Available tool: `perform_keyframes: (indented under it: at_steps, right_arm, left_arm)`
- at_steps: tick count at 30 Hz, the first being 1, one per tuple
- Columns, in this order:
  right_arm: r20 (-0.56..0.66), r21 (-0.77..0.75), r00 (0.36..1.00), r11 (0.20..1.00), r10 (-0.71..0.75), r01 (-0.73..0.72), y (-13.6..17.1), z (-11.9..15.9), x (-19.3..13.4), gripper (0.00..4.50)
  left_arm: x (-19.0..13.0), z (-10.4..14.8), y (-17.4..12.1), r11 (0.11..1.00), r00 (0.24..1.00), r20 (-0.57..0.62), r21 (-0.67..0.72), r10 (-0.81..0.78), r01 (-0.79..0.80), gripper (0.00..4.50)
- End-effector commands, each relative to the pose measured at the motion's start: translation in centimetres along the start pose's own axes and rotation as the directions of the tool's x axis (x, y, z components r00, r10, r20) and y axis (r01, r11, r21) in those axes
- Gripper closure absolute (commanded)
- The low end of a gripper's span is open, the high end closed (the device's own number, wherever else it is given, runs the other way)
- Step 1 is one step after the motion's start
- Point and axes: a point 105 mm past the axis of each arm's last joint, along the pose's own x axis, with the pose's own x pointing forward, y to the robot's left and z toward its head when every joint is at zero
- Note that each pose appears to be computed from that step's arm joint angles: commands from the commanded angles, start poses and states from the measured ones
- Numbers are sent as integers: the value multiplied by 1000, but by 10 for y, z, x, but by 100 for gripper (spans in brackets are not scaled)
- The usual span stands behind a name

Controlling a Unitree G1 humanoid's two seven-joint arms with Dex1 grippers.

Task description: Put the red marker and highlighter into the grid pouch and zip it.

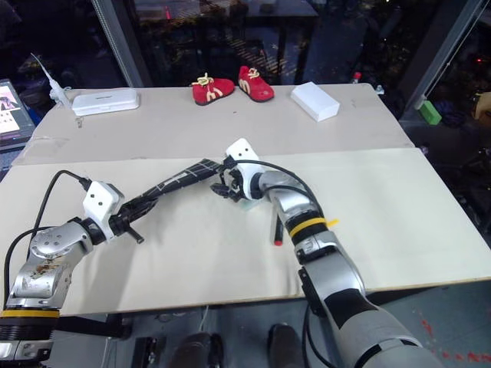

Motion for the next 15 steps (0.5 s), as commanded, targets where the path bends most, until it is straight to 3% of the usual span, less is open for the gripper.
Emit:
perform_keyframes:
  at_steps: [1,4,12,15]
  right_arm:
    - [75,-27,997,999,-18,20,-4,25,1,93]
    - [83,-27,996,999,-32,34,-8,26,2,159]
    - [95,-52,995,998,35,-30,0,29,3,437]
    - [80,-72,994,995,71,-65,6,28,4,445]
  left_arm:
    - [0,14,-2,1000,999,47,27,13,-15,450]
    - [-1,15,-7,1000,998,55,18,19,-20,450]
    - [-2,14,-9,999,998,53,8,39,-40,450]
    - [-2,13,-10,999,998,53,5,40,-40,450]
